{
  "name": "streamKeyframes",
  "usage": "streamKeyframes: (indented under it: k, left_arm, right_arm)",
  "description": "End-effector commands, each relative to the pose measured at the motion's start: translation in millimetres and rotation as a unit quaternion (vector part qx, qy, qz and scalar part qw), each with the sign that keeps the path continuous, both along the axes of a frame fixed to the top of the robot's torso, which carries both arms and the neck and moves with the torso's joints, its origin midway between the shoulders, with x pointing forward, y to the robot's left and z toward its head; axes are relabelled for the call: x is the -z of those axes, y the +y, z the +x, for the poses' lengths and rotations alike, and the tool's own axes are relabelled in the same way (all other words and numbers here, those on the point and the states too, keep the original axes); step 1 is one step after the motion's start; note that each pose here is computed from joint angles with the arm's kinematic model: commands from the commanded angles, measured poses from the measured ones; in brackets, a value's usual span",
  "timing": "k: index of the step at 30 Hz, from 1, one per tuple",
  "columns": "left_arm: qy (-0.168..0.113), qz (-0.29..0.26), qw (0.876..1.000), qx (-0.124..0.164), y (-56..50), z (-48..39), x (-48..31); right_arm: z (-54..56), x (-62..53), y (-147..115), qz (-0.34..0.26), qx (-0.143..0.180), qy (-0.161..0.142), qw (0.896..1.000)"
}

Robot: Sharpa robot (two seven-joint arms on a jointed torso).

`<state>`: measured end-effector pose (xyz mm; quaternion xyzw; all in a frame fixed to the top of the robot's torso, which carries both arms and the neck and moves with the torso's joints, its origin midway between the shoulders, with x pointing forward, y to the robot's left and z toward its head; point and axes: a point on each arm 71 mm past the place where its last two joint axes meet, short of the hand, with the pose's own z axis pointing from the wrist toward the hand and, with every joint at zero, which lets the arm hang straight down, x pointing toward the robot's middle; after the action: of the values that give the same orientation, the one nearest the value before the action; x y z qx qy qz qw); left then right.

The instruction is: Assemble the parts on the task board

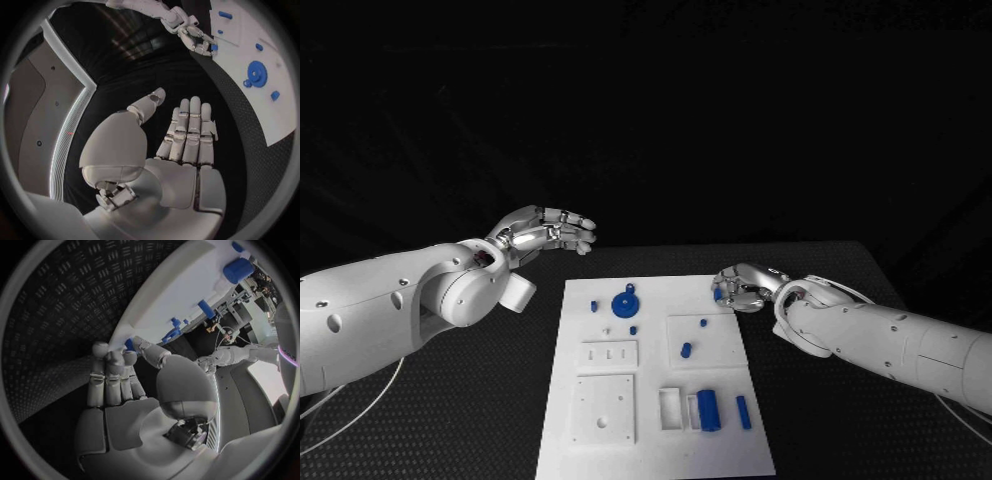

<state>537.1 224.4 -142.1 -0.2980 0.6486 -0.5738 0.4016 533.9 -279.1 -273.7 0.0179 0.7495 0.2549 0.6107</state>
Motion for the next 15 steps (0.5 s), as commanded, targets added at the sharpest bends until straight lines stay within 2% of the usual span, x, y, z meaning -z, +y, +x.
streamKeyframes:
  k: [1, 15]
  left_arm:
    - [0.0, -0.003, 1.0, 0.01, -2.0, -0.9, -0.4]
    - [0.002, -0.001, 1.0, 0.01, -2.1, -0.9, -0.1]
  right_arm:
    - [0.2, -0.3, -0.7, -0.005, 0.003, -0.005, 1.0]
    - [-0.4, -1.6, 0.0, 0.006, 0.01, -0.009, 1.0]
